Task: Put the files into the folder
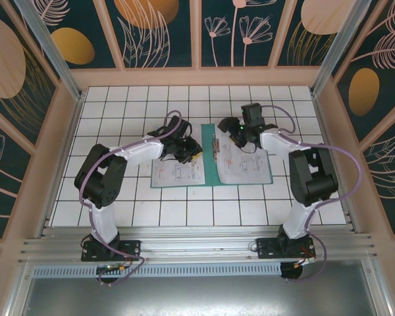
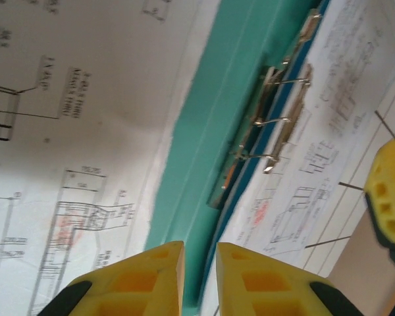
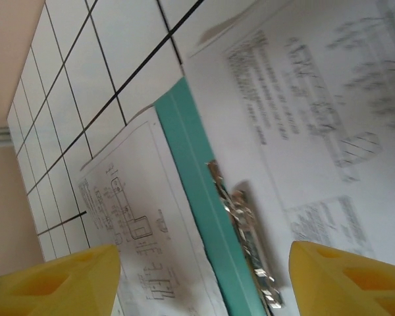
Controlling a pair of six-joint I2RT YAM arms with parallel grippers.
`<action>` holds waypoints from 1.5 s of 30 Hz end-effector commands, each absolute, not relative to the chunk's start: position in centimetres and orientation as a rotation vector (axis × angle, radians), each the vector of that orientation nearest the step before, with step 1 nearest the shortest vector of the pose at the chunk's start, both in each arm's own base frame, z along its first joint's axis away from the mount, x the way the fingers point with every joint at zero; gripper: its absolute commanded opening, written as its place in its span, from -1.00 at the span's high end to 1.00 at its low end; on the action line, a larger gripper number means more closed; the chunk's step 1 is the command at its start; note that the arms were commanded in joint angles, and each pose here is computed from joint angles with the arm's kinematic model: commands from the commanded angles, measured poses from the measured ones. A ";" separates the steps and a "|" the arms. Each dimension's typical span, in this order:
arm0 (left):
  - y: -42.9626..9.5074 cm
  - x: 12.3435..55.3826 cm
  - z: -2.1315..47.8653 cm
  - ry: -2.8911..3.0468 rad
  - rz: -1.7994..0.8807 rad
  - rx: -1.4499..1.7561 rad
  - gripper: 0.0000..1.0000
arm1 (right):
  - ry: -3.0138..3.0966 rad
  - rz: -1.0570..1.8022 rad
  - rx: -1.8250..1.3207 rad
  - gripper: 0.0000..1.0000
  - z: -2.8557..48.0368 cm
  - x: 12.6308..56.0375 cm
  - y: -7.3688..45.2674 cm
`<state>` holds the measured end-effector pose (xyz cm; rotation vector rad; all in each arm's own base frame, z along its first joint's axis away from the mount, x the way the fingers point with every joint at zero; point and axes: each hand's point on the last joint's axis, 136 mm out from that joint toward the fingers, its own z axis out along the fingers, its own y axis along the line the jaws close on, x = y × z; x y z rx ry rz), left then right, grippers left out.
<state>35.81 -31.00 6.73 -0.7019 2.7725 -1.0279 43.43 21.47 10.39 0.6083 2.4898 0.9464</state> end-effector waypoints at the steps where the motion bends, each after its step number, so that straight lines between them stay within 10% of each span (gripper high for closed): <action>1: -28.9 35.0 5.3 2.813 -0.945 -0.703 0.59 | 2.535 0.927 0.519 -0.38 10.0 44.4 23.2; 45: -26.4 32.8 2.3 2.867 -0.869 -0.734 0.62 | 2.681 0.912 0.450 -0.36 5.4 48.1 27.6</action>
